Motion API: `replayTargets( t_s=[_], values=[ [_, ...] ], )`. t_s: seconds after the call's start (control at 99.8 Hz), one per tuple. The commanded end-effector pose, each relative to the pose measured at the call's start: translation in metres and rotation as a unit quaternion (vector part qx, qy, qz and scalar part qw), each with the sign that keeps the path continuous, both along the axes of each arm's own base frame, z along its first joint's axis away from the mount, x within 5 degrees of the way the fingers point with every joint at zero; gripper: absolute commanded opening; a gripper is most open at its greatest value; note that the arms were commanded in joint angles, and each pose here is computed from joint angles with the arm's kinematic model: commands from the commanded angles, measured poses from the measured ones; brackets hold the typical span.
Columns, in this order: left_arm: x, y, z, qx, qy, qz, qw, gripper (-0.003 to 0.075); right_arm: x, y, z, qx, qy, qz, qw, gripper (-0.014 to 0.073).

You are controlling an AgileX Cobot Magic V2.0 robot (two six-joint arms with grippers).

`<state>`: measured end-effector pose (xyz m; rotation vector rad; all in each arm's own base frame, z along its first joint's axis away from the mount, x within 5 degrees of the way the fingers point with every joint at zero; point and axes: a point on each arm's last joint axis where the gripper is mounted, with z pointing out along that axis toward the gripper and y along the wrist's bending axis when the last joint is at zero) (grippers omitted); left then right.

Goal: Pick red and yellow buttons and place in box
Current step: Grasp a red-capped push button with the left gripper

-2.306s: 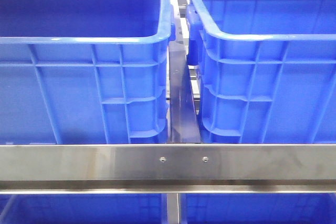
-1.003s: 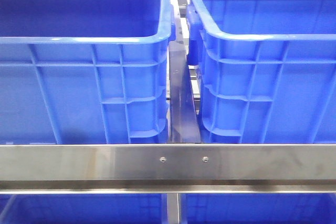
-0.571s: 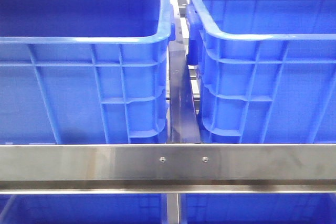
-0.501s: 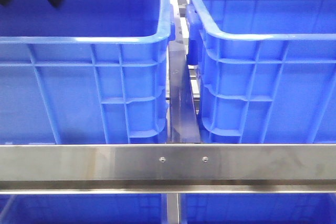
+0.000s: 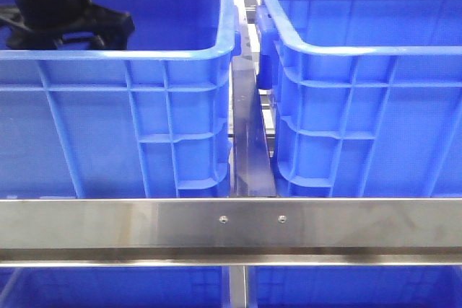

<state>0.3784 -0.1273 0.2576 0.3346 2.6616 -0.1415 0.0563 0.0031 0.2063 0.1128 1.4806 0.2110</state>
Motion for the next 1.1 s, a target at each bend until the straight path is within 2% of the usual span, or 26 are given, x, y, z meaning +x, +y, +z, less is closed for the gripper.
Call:
replayTargets(
  t_s=[0.0, 0.281, 0.581, 0.682, 0.952, 1.043, 1.093],
  values=[
    [0.004, -0.005, 0.024, -0.021, -0.055, -0.003, 0.998, 0.0553, -0.004, 0.000, 0.015, -0.001, -0.064, -0.003, 0.998, -0.0068],
    [0.012, -0.007, 0.010, -0.017, -0.051, -0.003, 0.999, 0.0534, -0.004, 0.000, 0.015, -0.001, -0.064, -0.003, 0.998, -0.0068],
    [0.016, -0.008, 0.002, -0.014, -0.044, -0.004, 0.999, 0.0408, -0.004, 0.000, 0.015, -0.001, -0.064, -0.003, 0.998, -0.0068],
    [0.016, -0.008, 0.002, -0.007, -0.047, -0.006, 0.999, 0.0333, -0.004, 0.000, 0.015, -0.001, -0.064, -0.003, 0.998, -0.0068],
    [0.016, -0.005, 0.006, 0.010, -0.058, -0.012, 0.998, 0.0041, -0.004, 0.000, 0.015, -0.001, -0.064, -0.003, 0.998, -0.0068],
    [0.012, -0.003, 0.017, 0.007, -0.070, -0.012, 0.997, -0.0018, -0.004, 0.000, 0.015, -0.001, -0.064, -0.003, 0.998, -0.0068],
    [0.010, -0.002, 0.023, 0.005, -0.077, -0.012, 0.997, -0.0019, -0.004, 0.000, 0.015, -0.001, -0.064, -0.003, 0.998, -0.0068]
  ],
)
